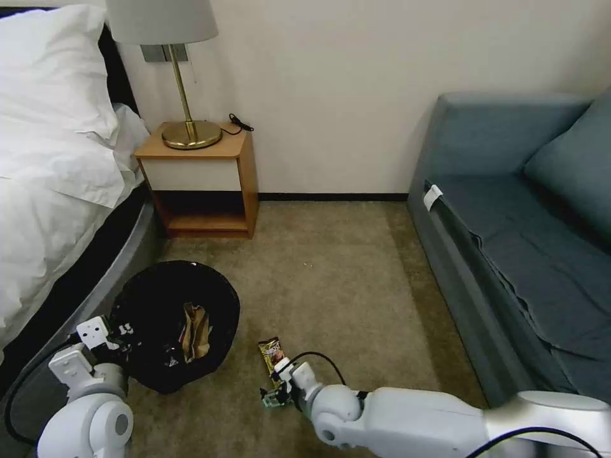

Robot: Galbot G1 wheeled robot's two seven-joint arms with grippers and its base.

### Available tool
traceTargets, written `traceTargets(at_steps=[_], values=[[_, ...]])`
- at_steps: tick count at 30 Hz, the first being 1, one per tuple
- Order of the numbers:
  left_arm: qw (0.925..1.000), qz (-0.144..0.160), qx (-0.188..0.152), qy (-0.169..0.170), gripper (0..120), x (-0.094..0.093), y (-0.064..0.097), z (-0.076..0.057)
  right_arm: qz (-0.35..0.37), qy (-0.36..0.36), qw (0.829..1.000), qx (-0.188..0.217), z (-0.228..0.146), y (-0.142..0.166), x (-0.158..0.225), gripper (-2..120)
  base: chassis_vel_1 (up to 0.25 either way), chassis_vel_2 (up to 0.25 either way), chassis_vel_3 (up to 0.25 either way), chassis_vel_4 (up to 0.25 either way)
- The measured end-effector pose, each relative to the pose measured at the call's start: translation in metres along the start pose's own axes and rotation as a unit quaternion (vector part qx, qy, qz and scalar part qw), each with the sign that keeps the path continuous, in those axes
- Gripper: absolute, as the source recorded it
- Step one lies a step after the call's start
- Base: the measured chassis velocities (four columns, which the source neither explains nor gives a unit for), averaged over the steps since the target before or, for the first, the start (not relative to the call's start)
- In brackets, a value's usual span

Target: Pick up the trash bin, then pick up the garbage on the floor and place it into the trash bin.

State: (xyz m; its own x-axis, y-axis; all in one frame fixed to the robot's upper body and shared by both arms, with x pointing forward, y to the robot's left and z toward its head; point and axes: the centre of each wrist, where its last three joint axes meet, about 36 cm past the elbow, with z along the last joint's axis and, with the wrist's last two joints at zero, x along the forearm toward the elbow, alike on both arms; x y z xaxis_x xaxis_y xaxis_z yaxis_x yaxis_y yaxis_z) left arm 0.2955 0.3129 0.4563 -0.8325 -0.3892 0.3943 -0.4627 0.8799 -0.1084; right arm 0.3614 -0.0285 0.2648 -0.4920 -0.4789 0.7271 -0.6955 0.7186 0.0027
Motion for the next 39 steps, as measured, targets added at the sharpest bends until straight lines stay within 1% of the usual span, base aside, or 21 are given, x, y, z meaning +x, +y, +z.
traceTargets(at_steps=[4, 10, 17, 19, 27, 30, 32, 33, 34, 37, 39], values=[[1.0000, 0.001, 0.002, 0.000, 2, 0.000, -0.002, 0.000, -0.002, -0.002, 1.000, 0.008, -0.001, 0.008, -0.011, 100, 0.000, 0.000, 0.000, 0.000], [1.0000, 0.002, 0.001, -0.001, 2, 0.000, -0.002, 0.000, 0.004, 0.000, 1.000, 0.020, 0.008, 0.009, -0.022, 100, 0.000, 0.000, 0.000, 0.000], [1.0000, 0.003, 0.000, 0.000, 2, 0.000, -0.003, 0.000, 0.024, 0.005, 0.999, 0.038, 0.024, 0.001, -0.042, 99, 0.000, 0.000, 0.000, 0.000], [1.0000, 0.002, -0.001, 0.000, 2, 0.000, -0.002, 0.000, 0.032, 0.005, 0.999, 0.042, 0.029, -0.004, -0.049, 96, 0.000, 0.000, 0.000, 0.000], [1.0000, 0.002, -0.003, 0.001, 2, 0.000, -0.002, 0.001, 0.046, 0.009, 0.998, 0.048, 0.039, -0.015, -0.060, 92, 0.000, 0.000, 0.000, 0.000], [1.0000, 0.001, -0.003, 0.002, 2, 0.001, -0.002, 0.001, 0.049, 0.009, 0.998, 0.049, 0.042, -0.016, -0.062, 86, 0.000, 0.000, 0.000, 0.000], [1.0000, 0.001, -0.003, 0.002, 2, 0.001, -0.002, 0.001, 0.050, 0.010, 0.997, 0.050, 0.044, -0.017, -0.062, 80, 0.000, 0.000, 0.000, 0.000], [1.0000, 0.001, -0.003, 0.002, 2, 0.001, -0.002, 0.001, 0.051, 0.011, 0.997, 0.051, 0.047, -0.018, -0.062, 74, 0.000, 0.000, 0.000, 0.000], [1.0000, 0.001, -0.003, 0.002, 2, 0.001, -0.002, 0.001, 0.051, 0.011, 0.997, 0.051, 0.047, -0.018, -0.062, 74, 0.000, 0.000, 0.000, 0.000], [1.0000, 0.001, -0.003, 0.002, 2, 0.001, -0.002, 0.001, 0.053, 0.011, 0.997, 0.051, 0.051, -0.019, -0.062, 61, 0.000, 0.000, 0.000, 0.000], [1.0000, 0.001, -0.003, 0.002, 2, 0.001, -0.002, 0.001, 0.053, 0.010, 0.997, 0.051, 0.052, -0.019, -0.062, 58, 0.000, 0.000, 0.000, 0.000]])
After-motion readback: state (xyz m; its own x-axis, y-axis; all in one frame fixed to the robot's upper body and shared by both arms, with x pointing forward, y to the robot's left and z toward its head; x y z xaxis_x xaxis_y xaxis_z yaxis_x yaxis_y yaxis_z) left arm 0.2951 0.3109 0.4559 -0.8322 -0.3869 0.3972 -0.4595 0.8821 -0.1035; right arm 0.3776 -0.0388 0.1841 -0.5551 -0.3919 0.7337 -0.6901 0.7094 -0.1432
